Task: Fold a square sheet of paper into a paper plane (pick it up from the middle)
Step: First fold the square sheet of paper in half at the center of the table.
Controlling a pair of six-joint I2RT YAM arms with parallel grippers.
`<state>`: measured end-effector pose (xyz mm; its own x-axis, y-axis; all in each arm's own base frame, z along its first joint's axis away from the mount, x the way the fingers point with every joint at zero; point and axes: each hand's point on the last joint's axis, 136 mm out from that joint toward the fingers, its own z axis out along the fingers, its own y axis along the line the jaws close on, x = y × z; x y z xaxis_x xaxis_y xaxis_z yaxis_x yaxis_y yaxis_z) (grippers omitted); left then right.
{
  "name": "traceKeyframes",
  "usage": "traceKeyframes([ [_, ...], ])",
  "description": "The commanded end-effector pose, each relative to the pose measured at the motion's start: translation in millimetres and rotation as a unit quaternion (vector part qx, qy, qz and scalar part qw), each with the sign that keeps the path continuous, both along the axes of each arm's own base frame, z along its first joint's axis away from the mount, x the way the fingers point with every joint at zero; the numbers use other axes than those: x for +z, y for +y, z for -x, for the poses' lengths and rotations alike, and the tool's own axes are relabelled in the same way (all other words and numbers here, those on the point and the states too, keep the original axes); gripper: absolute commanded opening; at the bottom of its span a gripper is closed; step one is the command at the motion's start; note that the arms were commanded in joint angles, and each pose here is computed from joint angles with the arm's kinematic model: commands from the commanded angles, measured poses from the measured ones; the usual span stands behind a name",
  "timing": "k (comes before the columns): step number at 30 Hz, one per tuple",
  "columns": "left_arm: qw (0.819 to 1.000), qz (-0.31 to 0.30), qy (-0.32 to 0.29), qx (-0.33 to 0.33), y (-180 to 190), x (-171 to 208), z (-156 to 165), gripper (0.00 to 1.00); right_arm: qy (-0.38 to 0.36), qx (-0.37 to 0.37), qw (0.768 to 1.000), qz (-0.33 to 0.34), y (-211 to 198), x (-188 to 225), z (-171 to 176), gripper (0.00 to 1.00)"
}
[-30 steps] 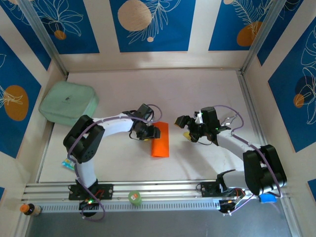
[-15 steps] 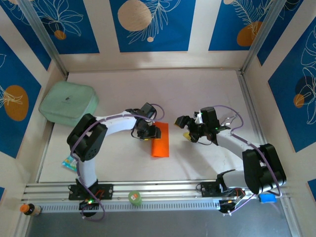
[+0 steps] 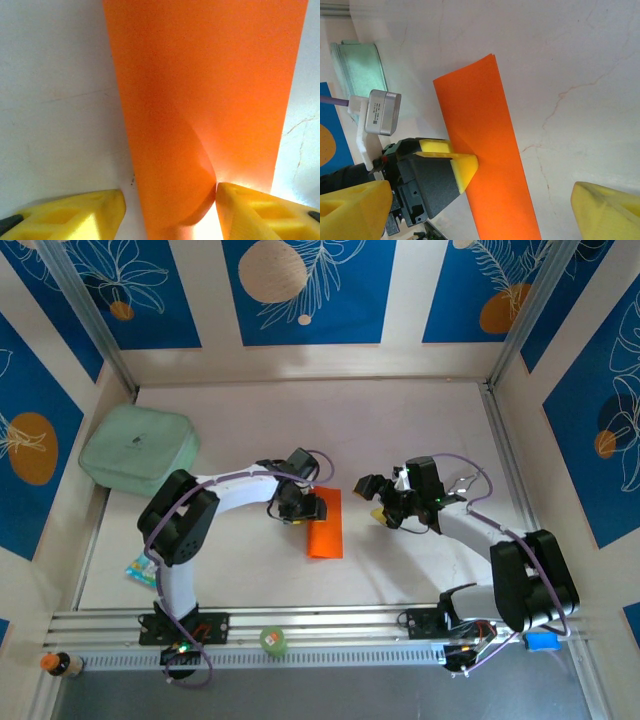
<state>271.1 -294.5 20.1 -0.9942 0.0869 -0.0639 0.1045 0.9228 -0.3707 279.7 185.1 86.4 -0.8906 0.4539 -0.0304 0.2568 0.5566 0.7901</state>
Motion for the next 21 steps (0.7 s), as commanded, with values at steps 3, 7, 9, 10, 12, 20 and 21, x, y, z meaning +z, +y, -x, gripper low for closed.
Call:
traceKeyframes([
  [3,0.996,-0.083,0.023,-0.009,27.0,-46.6,12.3,0.56,0.000,0.018,1.000,-0.005,5.9,3.5,2.1,0.92],
  [7,0.996,-0.088,0.022,-0.022,27.6,-47.7,11.8,0.56,0.001,0.019,1.000,-0.005,6.5,3.0,2.3,0.92],
  [9,0.995,-0.090,0.019,-0.026,28.2,-47.5,10.7,0.56,0.001,0.018,1.000,-0.005,6.1,3.0,1.9,0.92],
  [10,0.995,-0.092,0.019,-0.028,28.3,-47.6,10.9,0.56,0.001,0.018,1.000,-0.005,6.4,3.0,1.7,0.92],
  [12,0.995,-0.093,0.018,-0.029,28.1,-47.0,9.5,0.56,0.000,0.019,1.000,-0.006,6.8,3.7,1.8,0.92],
  [20,0.995,-0.095,0.015,-0.024,27.0,-46.5,6.5,0.57,0.000,0.022,1.000,-0.007,8.1,3.6,2.2,0.92],
  [21,0.995,-0.091,0.016,-0.022,25.8,-46.6,6.2,0.57,0.000,0.025,1.000,-0.008,9.0,2.9,2.8,0.93],
])
